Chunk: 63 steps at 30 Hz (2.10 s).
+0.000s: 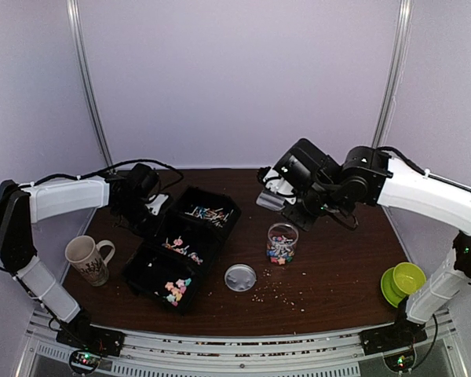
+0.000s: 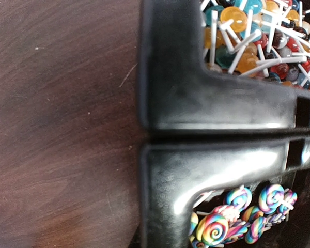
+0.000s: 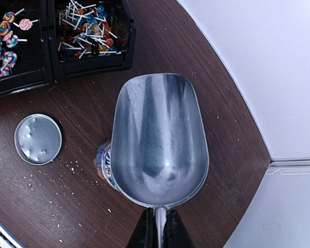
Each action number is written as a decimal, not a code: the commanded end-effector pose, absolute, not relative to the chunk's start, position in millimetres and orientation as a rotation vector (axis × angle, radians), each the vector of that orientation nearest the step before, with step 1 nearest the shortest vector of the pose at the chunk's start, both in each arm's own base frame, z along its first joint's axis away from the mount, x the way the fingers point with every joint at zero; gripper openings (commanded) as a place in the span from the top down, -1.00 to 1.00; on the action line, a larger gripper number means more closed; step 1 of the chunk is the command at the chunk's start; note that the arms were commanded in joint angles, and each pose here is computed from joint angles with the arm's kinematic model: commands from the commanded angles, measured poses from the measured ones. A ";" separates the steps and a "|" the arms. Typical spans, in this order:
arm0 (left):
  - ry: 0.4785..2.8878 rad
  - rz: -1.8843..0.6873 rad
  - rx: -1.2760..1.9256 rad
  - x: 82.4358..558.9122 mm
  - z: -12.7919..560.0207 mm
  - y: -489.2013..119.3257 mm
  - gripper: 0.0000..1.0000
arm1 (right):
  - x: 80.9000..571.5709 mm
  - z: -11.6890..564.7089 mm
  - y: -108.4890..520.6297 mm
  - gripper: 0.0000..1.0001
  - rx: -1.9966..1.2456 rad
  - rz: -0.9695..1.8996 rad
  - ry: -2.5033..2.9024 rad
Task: Pack the candies
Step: Scoop the fake candies from the plate.
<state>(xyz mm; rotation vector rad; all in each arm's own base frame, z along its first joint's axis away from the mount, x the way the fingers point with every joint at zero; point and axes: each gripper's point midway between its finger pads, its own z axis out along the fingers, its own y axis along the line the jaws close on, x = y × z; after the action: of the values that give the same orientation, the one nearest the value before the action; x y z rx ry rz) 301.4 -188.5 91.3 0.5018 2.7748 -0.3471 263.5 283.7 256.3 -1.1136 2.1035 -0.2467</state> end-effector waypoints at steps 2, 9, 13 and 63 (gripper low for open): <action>2.635 -0.772 0.547 309.8 121.4 -243.5 1.00 | 268.1 254.1 301.0 1.00 -1.167 -0.348 2.120; 2.625 -1.002 0.523 305.5 119.0 -256.2 1.00 | 273.5 273.6 306.4 1.00 -0.977 -0.231 2.101; 2.602 -1.222 0.497 295.2 121.4 -270.1 1.00 | 268.1 282.5 314.8 1.00 -0.962 -0.105 2.077; 2.572 -0.337 0.511 310.9 134.8 -195.9 1.00 | 247.3 178.7 369.9 1.00 -1.351 -0.056 2.329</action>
<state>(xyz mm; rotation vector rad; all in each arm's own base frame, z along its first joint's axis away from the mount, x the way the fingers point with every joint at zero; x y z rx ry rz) 293.0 -177.4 102.2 0.5219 2.7252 -0.2321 237.8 363.1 160.2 -1.4220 2.3547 -0.0796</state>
